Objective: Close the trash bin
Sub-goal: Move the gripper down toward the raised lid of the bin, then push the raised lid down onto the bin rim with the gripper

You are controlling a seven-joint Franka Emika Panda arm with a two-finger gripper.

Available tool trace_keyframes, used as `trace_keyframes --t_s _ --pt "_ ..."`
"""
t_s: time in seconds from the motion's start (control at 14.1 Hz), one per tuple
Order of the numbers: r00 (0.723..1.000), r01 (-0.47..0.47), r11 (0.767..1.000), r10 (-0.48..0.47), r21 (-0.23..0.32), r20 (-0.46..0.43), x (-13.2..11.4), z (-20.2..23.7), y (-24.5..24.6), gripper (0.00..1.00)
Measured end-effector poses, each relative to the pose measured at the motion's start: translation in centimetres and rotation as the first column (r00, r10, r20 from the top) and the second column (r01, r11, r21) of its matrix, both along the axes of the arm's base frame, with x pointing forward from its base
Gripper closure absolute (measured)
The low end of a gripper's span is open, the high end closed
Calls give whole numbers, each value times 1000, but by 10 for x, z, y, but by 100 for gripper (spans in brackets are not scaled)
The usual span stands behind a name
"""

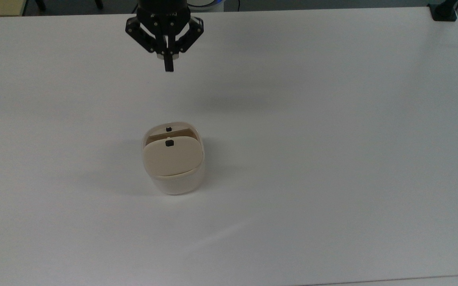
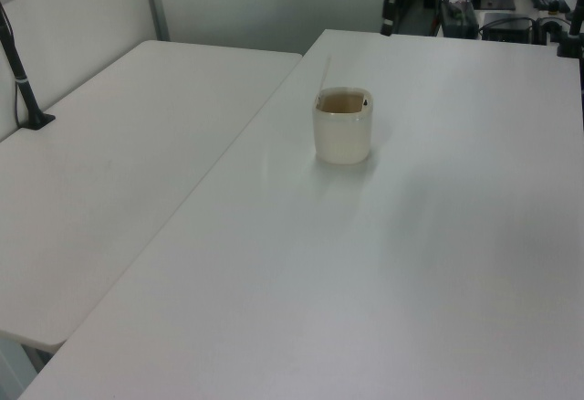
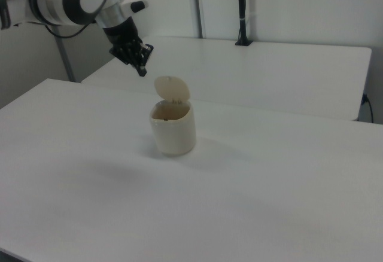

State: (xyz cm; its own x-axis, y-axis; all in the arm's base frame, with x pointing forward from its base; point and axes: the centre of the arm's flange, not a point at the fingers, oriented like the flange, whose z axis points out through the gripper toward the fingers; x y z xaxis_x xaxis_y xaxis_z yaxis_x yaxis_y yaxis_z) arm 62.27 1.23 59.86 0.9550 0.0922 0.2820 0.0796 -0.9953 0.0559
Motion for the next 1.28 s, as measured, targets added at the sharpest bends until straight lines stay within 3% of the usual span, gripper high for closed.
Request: trace_keyframes --t_s 0.21,0.5,0.78,1.06,1.28 --pt "991 0 1000 -1 8 136 26 -9 -4 99" --pt "955 0 1000 -5 17 297 58 -27 -11 99" --pt "939 -5 1000 -3 22 343 75 -54 -11 99" --pt "942 -9 1000 1 23 335 85 -76 -11 99" --pt "965 -41 999 40 -1 260 82 -86 -12 99"
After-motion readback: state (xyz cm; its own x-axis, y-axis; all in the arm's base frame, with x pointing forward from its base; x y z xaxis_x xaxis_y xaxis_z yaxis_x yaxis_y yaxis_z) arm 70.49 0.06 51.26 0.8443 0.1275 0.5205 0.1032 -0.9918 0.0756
